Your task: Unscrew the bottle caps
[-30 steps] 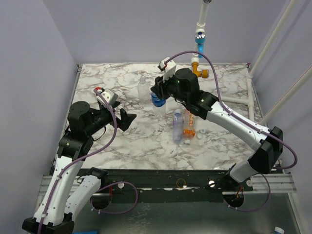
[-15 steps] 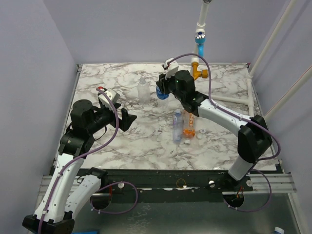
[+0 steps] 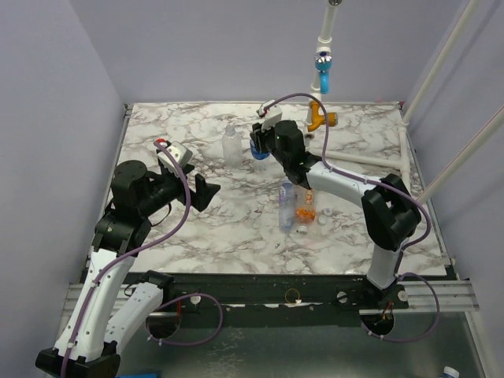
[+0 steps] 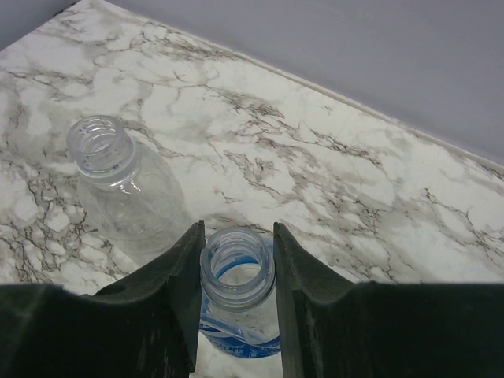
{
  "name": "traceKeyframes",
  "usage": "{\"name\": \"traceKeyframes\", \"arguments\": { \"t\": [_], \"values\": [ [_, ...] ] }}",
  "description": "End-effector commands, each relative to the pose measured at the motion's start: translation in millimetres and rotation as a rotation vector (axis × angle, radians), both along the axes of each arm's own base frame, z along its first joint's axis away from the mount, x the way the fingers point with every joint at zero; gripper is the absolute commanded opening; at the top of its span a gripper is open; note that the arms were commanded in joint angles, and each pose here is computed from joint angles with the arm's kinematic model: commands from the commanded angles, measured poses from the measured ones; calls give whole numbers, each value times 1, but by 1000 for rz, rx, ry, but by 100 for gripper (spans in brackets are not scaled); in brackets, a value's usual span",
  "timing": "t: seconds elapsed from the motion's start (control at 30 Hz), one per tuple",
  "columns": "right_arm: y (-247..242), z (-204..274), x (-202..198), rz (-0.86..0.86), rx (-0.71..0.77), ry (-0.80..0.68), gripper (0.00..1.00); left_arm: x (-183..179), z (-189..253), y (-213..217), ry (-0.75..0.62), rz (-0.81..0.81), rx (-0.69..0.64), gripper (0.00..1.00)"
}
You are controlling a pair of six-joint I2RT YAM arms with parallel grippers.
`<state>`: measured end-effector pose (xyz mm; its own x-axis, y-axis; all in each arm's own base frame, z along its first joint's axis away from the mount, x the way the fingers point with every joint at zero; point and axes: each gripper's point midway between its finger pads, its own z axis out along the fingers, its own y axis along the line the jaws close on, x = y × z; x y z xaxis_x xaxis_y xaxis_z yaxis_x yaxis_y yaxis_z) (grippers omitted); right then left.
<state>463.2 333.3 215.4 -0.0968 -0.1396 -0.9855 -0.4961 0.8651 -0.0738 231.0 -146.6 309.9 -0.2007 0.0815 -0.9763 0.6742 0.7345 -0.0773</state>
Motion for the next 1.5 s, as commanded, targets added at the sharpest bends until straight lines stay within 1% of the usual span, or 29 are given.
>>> {"name": "traceKeyframes", "arguments": {
  "t": [0.0,0.17,0.33,0.4,0.43,0.67,0.8,0.87,1.0,1.07,1.13,1.3,1.4,1.47],
  "values": [
    [-8,-19,10,-65,14,14,3,-5,7,0,-16,-13,7,99],
    [-9,-29,10,-67,11,43,26,-6,6,0,-15,-18,8,99],
    [-10,-24,7,-76,44,49,60,-6,3,-1,-9,-24,10,99],
    [-12,-17,6,-77,51,38,70,-6,2,-1,-6,-26,10,99],
    [-12,-14,6,-75,55,34,73,-6,2,-2,-7,-28,9,99],
    [-14,20,0,-69,90,-3,84,-11,1,-7,8,-61,-8,99],
    [-24,40,-9,-88,116,-4,95,-11,0,-8,11,-66,-8,99],
    [-27,46,-22,-83,132,4,99,-10,1,-8,10,-71,-9,99],
    [-25,45,-59,-66,123,40,100,-9,6,-10,9,-73,-18,99],
    [-27,34,-76,-77,113,110,100,-7,8,-10,4,-72,-18,99],
    [-34,16,-93,-99,120,211,100,-4,11,-10,9,-62,-25,99],
    [-57,-52,-144,-146,112,509,100,-1,13,-12,20,-65,-27,99],
    [-72,-93,-165,-199,69,626,100,2,13,-13,28,-65,-30,99],
    [-77,-112,-172,-215,42,669,100,2,13,-14,45,-61,-46,99]
  ]
}}
